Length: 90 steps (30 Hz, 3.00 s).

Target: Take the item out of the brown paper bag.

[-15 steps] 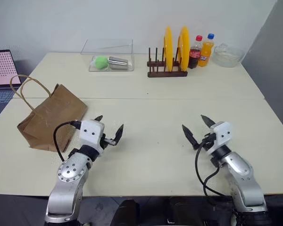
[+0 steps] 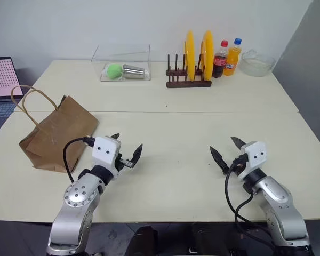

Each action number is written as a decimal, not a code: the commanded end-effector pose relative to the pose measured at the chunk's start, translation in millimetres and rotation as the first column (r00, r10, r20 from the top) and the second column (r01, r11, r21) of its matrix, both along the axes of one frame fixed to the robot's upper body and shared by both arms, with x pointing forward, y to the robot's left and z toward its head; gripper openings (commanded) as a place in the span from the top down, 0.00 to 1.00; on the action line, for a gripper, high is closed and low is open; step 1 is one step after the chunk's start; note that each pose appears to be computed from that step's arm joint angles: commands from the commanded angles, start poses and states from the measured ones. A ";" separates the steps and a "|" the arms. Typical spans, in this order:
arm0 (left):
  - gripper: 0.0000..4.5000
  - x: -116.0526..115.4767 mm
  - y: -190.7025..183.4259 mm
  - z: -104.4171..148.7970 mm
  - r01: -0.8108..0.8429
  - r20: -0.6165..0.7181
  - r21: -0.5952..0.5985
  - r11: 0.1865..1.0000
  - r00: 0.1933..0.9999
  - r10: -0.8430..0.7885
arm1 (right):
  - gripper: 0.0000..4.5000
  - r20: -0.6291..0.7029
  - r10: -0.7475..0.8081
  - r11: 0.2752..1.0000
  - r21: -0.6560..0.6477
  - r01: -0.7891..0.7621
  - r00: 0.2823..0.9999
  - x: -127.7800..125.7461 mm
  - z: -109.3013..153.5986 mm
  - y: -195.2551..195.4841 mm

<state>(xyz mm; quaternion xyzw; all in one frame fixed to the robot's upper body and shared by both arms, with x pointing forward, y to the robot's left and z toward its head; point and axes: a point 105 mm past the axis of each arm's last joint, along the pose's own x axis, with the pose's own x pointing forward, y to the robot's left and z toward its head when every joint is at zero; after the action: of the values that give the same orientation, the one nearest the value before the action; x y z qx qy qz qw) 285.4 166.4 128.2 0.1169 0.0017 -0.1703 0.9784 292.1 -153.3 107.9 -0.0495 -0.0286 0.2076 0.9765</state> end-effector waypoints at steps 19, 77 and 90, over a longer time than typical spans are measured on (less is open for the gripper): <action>0.00 -19.9 50.9 31.2 -0.243 0.161 -0.046 0.969 0.956 0.247 | 0.00 0.171 0.555 0.828 -0.019 -0.560 0.814 -7.2 84.9 60.2; 1.00 35.6 223.8 151.7 -0.161 -0.048 -0.121 0.979 0.986 0.157 | 0.00 0.207 0.803 0.589 -0.131 -0.798 0.559 -29.3 133.6 109.3; 1.00 79.4 135.4 212.1 0.170 0.068 -0.027 0.985 0.983 -0.168 | 0.00 0.141 0.754 0.657 -0.148 -0.739 0.642 -23.1 117.8 97.7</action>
<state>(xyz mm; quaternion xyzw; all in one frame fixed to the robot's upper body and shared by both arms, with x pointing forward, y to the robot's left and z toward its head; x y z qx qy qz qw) 366.8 309.5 318.4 0.0808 -0.0118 -0.2360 0.9683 272.8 -53.6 218.9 -0.0759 -0.1171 0.5921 0.7937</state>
